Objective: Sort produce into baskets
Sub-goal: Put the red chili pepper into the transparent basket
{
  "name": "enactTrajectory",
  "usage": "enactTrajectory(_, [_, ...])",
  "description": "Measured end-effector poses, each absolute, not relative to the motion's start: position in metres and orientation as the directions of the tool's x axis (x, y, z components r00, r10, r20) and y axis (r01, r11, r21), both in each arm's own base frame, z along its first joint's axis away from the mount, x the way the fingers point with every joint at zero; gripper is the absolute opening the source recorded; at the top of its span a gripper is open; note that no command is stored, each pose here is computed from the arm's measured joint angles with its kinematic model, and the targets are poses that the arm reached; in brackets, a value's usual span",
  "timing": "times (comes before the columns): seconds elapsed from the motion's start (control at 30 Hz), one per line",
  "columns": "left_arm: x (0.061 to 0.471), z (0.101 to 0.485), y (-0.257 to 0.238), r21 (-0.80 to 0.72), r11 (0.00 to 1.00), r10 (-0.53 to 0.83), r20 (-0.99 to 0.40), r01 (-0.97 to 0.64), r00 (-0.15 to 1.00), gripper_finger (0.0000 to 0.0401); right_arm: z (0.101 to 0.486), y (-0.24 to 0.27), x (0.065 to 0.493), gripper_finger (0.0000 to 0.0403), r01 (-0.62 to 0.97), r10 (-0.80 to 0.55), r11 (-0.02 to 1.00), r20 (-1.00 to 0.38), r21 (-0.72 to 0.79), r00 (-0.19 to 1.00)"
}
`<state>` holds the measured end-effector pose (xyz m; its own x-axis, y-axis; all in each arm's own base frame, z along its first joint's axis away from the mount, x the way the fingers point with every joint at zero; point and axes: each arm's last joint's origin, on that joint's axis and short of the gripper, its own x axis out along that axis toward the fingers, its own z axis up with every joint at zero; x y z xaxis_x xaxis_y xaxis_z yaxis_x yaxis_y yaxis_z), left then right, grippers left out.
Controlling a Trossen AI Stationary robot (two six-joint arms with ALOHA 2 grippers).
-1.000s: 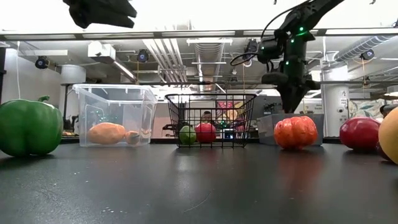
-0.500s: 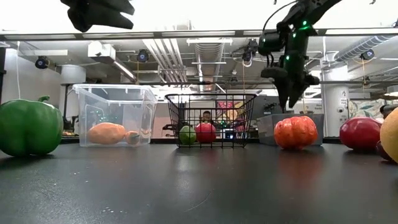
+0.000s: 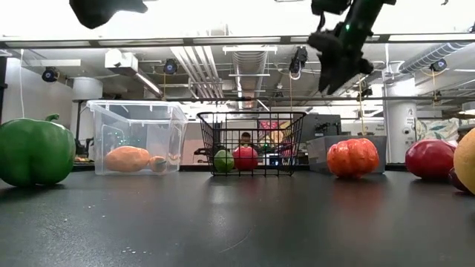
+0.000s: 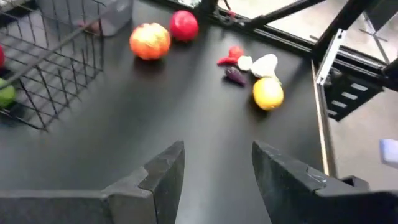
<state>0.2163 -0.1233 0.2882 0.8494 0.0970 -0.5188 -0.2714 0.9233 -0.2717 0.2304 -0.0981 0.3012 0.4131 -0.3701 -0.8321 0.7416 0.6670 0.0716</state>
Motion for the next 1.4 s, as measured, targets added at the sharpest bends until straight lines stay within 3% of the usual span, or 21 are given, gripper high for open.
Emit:
enactTrajectory(0.27, [0.209, 0.292, -0.140, -0.294, 0.878, 0.079, -0.691, -0.379, 0.718, 0.0171, 0.305, -0.053, 0.245, 0.0155, 0.659, -0.355, 0.749, -0.801, 0.066, 0.483])
enactTrajectory(0.67, [0.211, 0.294, -0.176, -0.362, 0.807, -0.130, -0.880, -0.466, 0.457, 0.0171, 0.305, -0.009, 0.250, 0.0157, 0.580, -0.311, 0.811, -0.789, 0.070, 0.530])
enactTrajectory(0.97, [0.217, 0.281, -0.203, -0.191, 0.770, -0.030, -0.964, -0.609, 0.264, 0.0171, 0.305, -0.004, 0.251, 0.0164, 0.576, -0.325, 0.816, -0.783, 0.051, 0.530])
enactTrajectory(1.4, [0.194, 0.253, -0.205, -0.048, 0.616, 0.099, -0.986, -0.786, 0.137, 0.0140, 0.305, -0.004, 0.251, 0.0169, 0.560, -0.325, 0.828, -0.783, 0.036, 0.530])
